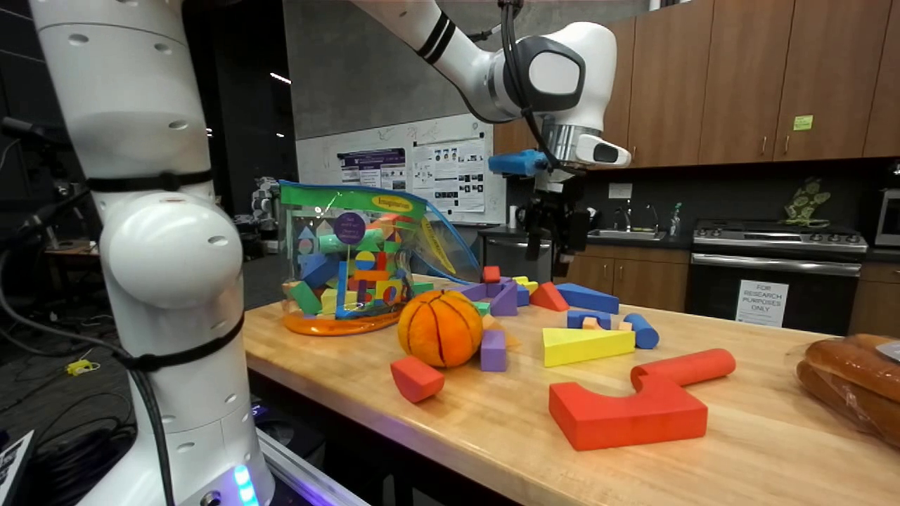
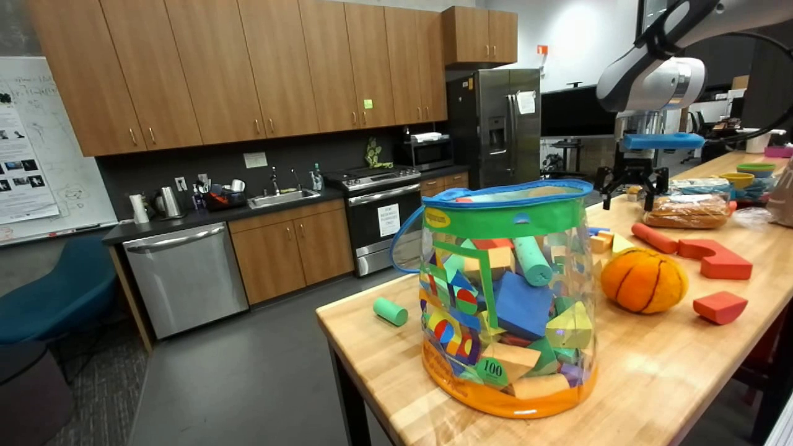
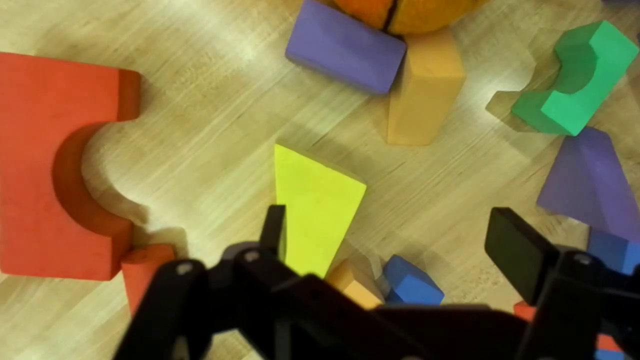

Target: Put the yellow building block in the bag

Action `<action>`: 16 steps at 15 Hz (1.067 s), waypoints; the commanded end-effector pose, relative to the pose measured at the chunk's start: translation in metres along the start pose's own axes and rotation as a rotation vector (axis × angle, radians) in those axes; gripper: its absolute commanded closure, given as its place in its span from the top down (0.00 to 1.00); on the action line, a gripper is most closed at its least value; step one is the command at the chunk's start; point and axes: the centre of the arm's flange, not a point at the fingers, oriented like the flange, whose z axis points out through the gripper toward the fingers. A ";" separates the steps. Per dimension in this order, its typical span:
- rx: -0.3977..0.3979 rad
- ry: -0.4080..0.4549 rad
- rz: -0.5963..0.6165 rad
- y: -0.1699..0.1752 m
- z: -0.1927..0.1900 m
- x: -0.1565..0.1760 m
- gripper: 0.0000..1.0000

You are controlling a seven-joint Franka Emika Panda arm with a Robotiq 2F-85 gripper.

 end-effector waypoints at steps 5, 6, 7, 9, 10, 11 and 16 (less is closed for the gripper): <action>-0.042 -0.069 0.040 -0.007 0.036 0.008 1.00; -0.050 -0.084 0.038 -0.010 0.044 0.004 1.00; -0.057 -0.099 0.041 -0.012 0.056 -0.001 1.00; -0.069 -0.135 0.053 -0.012 0.074 -0.009 1.00; -0.078 -0.151 0.060 -0.011 0.081 -0.013 1.00; -0.095 -0.165 0.071 -0.008 0.092 -0.017 1.00; -0.109 -0.189 0.110 0.005 0.104 -0.034 1.00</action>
